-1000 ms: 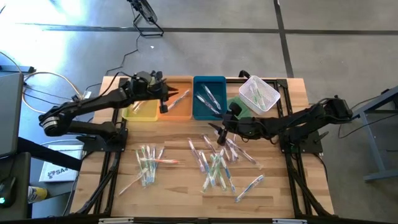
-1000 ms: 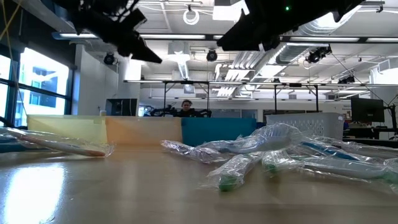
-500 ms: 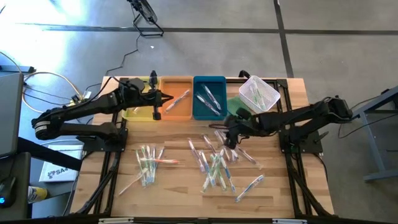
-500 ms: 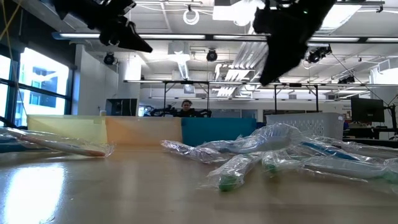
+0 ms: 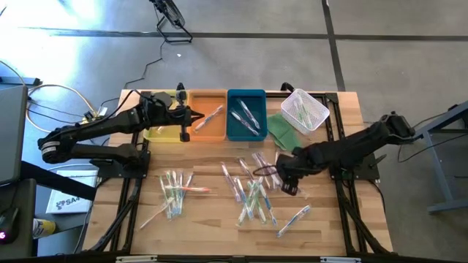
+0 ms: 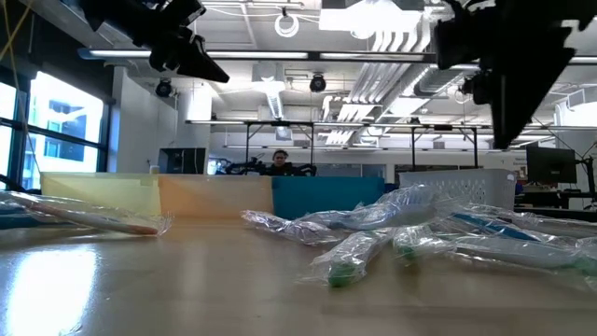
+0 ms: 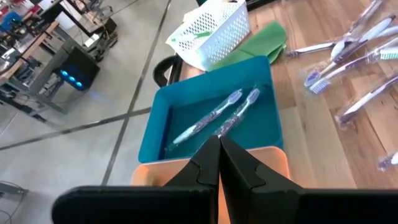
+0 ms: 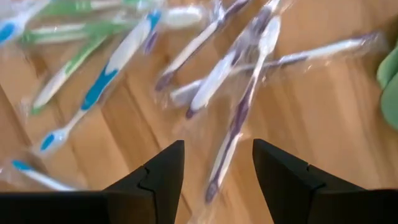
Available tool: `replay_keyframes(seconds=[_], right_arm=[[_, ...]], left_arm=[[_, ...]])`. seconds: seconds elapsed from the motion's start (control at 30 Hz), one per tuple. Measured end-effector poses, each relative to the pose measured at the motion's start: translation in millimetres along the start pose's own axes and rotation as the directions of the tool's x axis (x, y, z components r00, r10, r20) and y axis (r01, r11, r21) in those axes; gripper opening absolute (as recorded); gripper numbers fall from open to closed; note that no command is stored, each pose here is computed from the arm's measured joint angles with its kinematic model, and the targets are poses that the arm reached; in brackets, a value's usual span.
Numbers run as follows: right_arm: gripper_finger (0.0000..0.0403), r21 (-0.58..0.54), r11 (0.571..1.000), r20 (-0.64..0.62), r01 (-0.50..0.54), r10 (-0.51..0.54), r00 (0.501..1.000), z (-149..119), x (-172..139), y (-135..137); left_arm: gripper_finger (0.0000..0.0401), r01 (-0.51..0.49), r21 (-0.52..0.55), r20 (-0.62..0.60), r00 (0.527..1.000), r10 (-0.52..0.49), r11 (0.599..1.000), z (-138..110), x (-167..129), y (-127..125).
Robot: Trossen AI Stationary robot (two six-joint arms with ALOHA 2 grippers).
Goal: Pick & Place Toothbrushes
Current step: Put the purple toothbrush into the blue bin
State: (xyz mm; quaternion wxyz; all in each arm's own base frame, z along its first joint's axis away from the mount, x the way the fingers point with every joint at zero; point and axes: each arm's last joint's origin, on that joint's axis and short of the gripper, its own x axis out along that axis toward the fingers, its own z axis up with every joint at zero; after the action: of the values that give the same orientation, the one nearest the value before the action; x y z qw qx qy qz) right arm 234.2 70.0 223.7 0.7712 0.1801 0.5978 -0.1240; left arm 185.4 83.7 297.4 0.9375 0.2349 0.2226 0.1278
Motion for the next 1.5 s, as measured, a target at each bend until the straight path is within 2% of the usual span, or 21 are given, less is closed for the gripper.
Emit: replay_keyframes(seconds=[0.2,0.4,0.57,0.87,1.5], right_arm=[[0.0183,0.085,0.996,-0.055,0.029,-0.024,0.998,-15.8,4.5,4.5],[0.0183,0.205,0.978,-0.152,0.037,-0.005,0.988,-34.0,27.4,-3.6],[0.0183,0.296,0.954,-0.175,0.049,0.004,0.985,-43.9,43.7,-11.2],[0.0183,0.348,0.937,-0.143,0.038,0.013,0.99,-48.5,57.9,-15.2],[0.0176,0.332,0.936,-0.185,0.113,-0.052,0.981,-51.3,82.8,-14.0]], left_arm=[[0.0006,0.003,0.001,-0.004,1.0,-0.003,1.0,-0.4,0.0,-0.2],[0.0006,0.014,0.0,-0.02,1.0,-0.014,1.0,-1.9,0.0,-1.3],[0.0006,0.015,-0.002,-0.022,1.0,-0.015,1.0,-2.1,0.0,-1.4],[0.0006,0.015,-0.003,-0.021,1.0,-0.015,1.0,-2.1,0.0,-1.4],[0.0006,0.015,-0.003,-0.021,1.0,-0.015,1.0,-2.1,0.0,-1.4]])
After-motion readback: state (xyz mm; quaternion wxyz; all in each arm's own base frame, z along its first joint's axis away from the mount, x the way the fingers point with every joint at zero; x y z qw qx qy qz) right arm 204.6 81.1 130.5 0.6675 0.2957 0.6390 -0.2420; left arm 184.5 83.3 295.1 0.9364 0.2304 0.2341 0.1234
